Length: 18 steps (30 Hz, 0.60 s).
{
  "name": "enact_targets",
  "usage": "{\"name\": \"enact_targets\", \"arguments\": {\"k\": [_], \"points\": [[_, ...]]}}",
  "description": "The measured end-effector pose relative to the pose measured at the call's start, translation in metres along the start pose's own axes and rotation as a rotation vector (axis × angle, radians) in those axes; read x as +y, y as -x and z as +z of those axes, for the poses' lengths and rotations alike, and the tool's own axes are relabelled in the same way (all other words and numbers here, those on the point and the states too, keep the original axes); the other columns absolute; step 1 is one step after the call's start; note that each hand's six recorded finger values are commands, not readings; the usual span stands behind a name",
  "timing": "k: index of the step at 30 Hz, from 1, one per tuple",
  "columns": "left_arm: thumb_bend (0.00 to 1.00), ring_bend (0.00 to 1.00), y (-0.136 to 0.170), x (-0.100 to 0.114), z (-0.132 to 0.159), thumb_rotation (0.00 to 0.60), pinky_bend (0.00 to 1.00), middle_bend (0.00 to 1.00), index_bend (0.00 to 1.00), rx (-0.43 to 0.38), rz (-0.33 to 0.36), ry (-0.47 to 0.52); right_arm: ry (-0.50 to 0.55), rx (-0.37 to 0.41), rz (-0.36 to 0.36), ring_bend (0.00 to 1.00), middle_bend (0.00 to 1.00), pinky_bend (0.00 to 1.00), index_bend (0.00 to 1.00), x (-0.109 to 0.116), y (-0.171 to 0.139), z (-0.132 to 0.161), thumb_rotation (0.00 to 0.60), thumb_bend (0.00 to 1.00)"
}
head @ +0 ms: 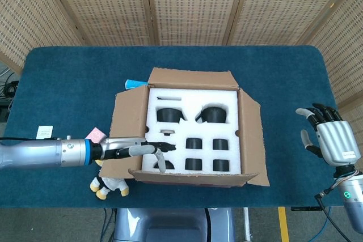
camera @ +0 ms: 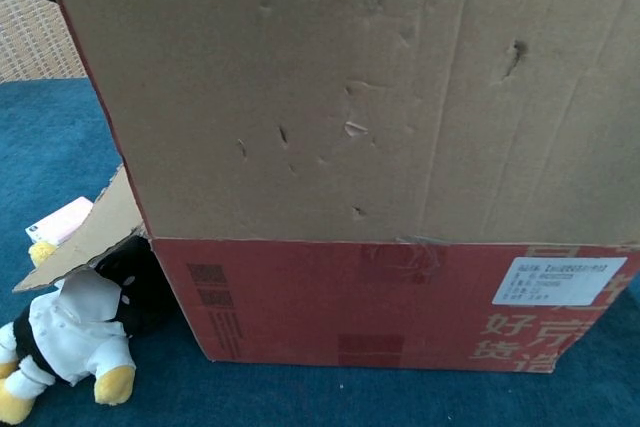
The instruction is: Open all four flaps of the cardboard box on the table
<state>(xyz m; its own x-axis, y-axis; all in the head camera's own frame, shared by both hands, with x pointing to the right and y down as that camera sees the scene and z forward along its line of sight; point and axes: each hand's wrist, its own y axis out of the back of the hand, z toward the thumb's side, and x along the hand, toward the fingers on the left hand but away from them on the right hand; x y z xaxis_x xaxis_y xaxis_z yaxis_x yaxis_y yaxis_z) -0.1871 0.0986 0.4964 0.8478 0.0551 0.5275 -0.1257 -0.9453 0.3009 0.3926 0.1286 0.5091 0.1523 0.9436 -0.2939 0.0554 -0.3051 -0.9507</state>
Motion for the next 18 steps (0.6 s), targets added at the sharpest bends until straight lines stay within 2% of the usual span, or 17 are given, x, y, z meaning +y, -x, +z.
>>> {"name": "enact_targets", "arguments": {"k": [6, 18], "points": [[0.15, 0.0, 0.003, -0.001, -0.001, 0.002, 0.0, 0.0, 0.39, -0.051, -0.039, 0.0, 0.0, 0.0, -0.001, 0.18, 0.31, 0.19, 0.25, 0.001, 0.0, 0.001, 0.6, 0.54], [0.15, 0.0, -0.012, -0.009, -0.014, 0.002, 0.0, 0.0, 0.39, -0.019, -0.108, 0.0, 0.002, -0.004, -0.002, 0.18, 0.31, 0.19, 0.25, 0.001, -0.002, 0.0, 0.6, 0.54]]}}
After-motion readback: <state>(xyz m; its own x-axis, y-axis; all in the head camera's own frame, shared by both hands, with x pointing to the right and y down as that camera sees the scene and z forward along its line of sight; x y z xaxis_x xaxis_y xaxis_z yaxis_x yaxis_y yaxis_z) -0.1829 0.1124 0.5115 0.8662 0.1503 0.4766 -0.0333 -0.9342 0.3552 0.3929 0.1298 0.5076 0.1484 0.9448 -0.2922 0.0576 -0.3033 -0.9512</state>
